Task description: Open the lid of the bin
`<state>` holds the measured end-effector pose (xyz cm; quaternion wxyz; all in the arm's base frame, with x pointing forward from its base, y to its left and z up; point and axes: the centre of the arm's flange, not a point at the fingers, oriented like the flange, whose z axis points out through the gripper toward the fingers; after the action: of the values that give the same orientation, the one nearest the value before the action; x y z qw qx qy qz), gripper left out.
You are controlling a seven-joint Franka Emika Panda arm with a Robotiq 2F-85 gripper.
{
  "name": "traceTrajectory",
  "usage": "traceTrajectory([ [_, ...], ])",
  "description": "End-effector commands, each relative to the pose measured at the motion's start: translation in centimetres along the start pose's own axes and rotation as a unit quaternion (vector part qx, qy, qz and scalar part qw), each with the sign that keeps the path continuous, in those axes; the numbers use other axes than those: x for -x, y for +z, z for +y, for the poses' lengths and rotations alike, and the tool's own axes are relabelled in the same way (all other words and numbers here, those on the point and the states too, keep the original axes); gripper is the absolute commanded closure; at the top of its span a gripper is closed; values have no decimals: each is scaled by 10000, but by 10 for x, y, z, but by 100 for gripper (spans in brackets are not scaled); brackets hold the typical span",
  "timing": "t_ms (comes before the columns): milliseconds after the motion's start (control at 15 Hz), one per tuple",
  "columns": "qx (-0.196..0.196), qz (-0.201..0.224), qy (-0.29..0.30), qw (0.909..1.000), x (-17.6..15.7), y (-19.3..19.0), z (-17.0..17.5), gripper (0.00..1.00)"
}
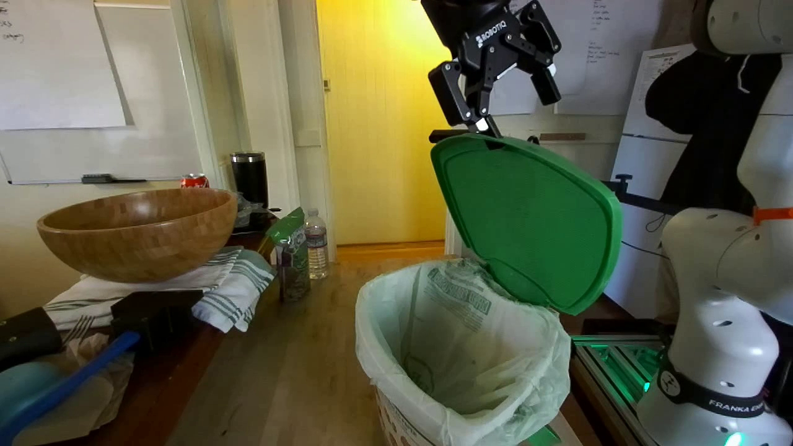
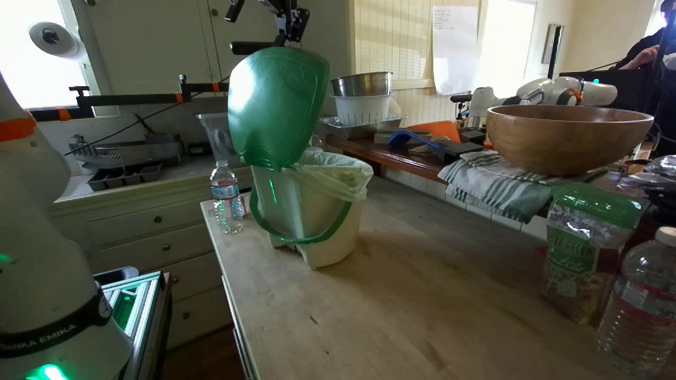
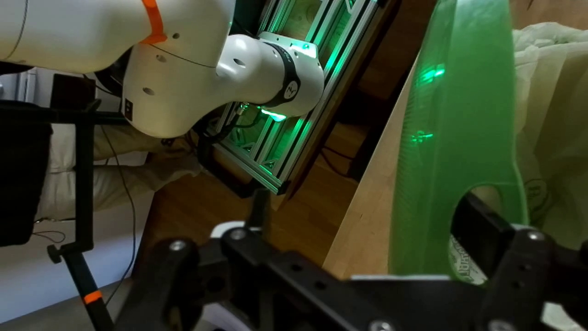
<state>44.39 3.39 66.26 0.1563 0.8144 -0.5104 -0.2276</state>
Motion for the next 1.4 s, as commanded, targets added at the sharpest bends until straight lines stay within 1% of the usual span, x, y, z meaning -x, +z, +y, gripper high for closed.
traceTrajectory([
  [0, 23, -5, 106, 9999, 7, 0, 22, 0],
  [667, 52, -125, 246, 9996, -4, 10, 34, 0],
  [1067, -24, -92, 264, 9996, -3, 14, 41, 0],
  [1333, -3, -78, 268, 9996, -2, 21, 45, 0],
])
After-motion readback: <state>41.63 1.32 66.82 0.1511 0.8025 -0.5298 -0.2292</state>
